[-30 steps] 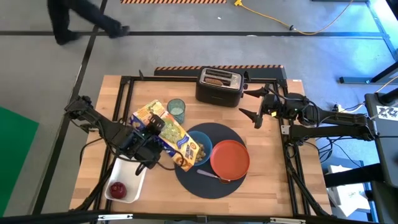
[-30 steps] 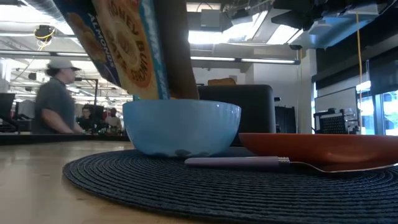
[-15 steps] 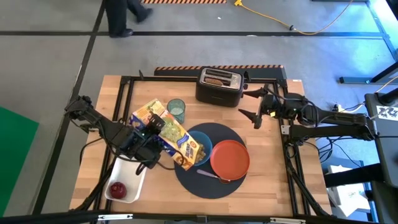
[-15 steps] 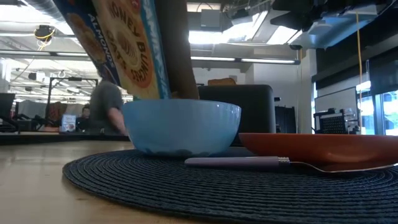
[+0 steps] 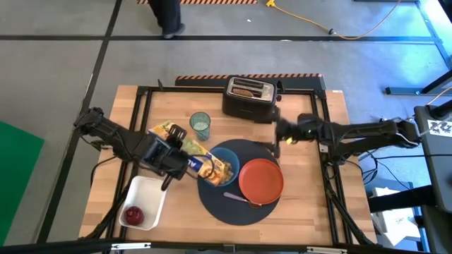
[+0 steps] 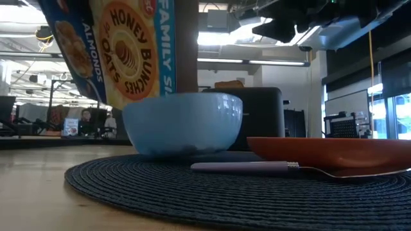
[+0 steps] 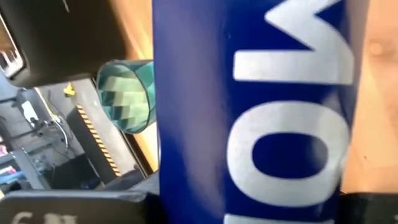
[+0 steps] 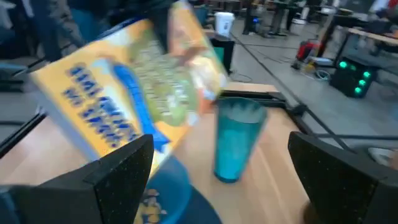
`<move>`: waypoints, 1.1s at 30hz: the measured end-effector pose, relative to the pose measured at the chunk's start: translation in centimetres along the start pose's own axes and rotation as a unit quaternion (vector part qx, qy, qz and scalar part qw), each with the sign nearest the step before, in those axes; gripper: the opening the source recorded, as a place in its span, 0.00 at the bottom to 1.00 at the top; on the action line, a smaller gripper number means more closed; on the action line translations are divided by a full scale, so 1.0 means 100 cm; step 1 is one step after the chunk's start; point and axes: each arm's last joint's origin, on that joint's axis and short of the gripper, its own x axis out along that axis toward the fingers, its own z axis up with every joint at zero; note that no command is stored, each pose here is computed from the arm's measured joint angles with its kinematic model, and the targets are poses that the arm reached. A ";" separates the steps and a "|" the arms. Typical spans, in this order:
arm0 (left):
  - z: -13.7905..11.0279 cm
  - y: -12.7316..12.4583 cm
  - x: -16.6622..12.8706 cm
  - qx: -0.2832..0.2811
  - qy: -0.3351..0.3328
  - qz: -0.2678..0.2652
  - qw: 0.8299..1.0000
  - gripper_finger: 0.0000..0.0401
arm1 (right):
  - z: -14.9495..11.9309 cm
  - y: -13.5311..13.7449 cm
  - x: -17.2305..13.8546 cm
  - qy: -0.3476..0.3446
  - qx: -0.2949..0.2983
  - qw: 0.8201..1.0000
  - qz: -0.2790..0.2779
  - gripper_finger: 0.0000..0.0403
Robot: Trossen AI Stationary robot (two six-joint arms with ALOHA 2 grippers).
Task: Arrange a breakfast setting
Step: Pour the cereal from the cereal box into the blue bowl
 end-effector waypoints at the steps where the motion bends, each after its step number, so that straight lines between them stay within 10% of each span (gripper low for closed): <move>1: 0.000 0.003 0.002 -0.004 0.003 -0.003 1.000 0.30 | -0.001 0.005 0.003 0.001 -0.008 1.000 -0.005 0.88; 33: -0.007 0.045 -0.002 -0.120 -0.026 -0.135 0.983 0.30 | -0.048 0.061 0.100 -0.084 -0.033 0.992 0.092 0.44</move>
